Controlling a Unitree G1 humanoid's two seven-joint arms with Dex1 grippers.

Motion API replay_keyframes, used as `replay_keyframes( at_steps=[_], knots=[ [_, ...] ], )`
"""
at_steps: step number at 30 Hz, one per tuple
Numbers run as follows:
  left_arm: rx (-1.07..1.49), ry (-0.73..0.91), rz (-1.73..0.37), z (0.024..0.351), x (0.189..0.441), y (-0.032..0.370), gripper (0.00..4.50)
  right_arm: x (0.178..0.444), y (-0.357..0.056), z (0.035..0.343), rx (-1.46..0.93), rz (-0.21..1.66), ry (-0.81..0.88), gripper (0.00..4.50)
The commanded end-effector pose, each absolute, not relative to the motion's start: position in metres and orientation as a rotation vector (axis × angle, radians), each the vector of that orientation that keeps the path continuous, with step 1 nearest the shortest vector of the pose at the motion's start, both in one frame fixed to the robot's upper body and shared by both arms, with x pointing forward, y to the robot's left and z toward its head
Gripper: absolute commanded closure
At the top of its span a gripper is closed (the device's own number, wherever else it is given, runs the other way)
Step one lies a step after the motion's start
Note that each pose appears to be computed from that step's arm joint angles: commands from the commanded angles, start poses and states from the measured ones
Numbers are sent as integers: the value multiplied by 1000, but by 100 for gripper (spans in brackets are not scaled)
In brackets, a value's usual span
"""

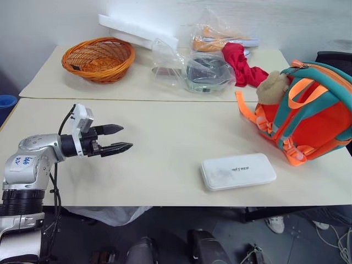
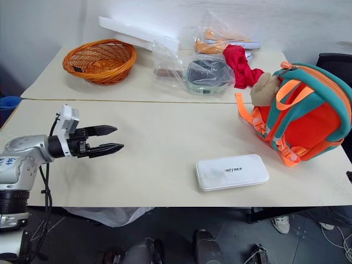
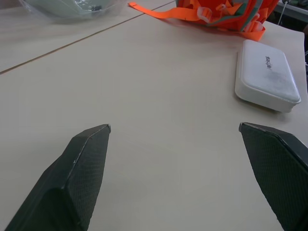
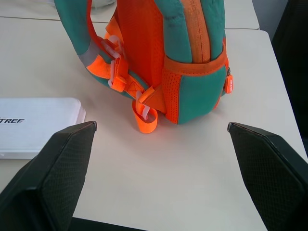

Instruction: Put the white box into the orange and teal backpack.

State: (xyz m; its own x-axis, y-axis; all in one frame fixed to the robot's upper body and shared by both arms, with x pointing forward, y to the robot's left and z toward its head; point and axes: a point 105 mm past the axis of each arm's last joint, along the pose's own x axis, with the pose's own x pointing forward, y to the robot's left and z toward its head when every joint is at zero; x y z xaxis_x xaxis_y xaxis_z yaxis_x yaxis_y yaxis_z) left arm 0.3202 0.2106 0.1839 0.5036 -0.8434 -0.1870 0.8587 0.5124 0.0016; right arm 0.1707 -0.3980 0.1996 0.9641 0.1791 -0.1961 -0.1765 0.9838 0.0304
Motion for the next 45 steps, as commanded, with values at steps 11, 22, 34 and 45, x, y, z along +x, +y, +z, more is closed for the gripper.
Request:
replay_keyframes(
  at_steps=[11, 22, 34, 45],
  knots=[
    [139, 128, -1038, 196, 323, 201, 0, 169, -396, 211, -14, 144, 165, 3],
    [279, 202, -1352, 165, 303, 139, 90, 207, -335, 181, -174, 361, 286, 96],
    [364, 205, -1591, 124, 303, 70, 444, 254, -318, 138, -226, 423, 380, 450],
    [361, 213, -1567, 111, 313, 26, 444, 279, -279, 106, -217, 514, 426, 450]
  ],
)
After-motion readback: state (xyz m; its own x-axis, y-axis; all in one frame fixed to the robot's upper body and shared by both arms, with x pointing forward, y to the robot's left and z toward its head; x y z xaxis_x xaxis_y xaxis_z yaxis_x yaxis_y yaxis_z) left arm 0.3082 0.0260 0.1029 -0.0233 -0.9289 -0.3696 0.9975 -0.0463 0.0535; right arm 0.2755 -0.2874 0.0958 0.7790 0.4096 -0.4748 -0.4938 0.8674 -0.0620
